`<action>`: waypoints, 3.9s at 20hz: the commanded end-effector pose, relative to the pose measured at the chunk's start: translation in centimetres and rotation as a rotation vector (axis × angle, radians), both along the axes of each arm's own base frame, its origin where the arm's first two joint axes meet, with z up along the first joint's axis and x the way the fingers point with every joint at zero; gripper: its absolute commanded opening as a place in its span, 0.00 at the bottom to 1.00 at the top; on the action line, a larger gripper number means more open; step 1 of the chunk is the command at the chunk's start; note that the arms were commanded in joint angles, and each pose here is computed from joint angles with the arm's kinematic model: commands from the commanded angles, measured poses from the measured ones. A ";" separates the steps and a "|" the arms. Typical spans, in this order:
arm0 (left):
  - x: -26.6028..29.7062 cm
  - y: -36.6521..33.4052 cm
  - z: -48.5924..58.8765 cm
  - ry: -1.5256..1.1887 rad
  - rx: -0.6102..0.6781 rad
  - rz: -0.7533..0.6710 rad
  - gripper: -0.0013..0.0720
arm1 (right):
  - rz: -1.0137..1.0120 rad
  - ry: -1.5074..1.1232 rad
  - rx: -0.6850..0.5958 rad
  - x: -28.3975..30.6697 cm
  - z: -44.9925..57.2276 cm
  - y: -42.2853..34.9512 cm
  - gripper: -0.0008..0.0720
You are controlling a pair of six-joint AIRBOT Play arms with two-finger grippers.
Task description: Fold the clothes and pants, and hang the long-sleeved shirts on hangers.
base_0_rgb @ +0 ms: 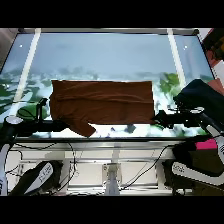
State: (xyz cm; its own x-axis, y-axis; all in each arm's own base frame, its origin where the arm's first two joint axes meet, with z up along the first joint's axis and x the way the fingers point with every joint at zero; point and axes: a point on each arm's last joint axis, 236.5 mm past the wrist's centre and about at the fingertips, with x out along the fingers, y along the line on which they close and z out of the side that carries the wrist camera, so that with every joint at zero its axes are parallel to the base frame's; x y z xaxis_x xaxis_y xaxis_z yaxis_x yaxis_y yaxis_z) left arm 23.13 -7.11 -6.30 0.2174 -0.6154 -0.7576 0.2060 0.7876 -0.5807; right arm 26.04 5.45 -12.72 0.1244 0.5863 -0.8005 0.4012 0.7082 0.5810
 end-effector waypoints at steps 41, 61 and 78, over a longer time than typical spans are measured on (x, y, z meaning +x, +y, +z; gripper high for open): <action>22.9 14.1 12.2 -0.787 0.492 0.749 0.04 | -0.401 -0.786 -0.180 23.1 14.7 4.8 0.03; 31.3 13.2 6.0 -0.688 0.485 0.704 0.04 | -0.434 -0.728 -0.182 31.1 9.5 5.7 0.03; 31.8 12.3 3.6 -0.652 0.483 0.694 0.83 | -0.380 -0.658 -0.137 30.7 6.4 7.3 0.72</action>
State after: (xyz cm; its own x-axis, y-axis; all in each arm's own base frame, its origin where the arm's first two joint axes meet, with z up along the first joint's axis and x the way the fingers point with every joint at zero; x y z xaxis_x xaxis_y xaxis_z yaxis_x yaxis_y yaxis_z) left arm 54.88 5.16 -3.24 0.8509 0.1325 -0.5084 -0.2203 0.9685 -0.1162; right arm 57.08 12.08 -6.38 0.7857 0.2761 -0.5536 0.2644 0.6591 0.7040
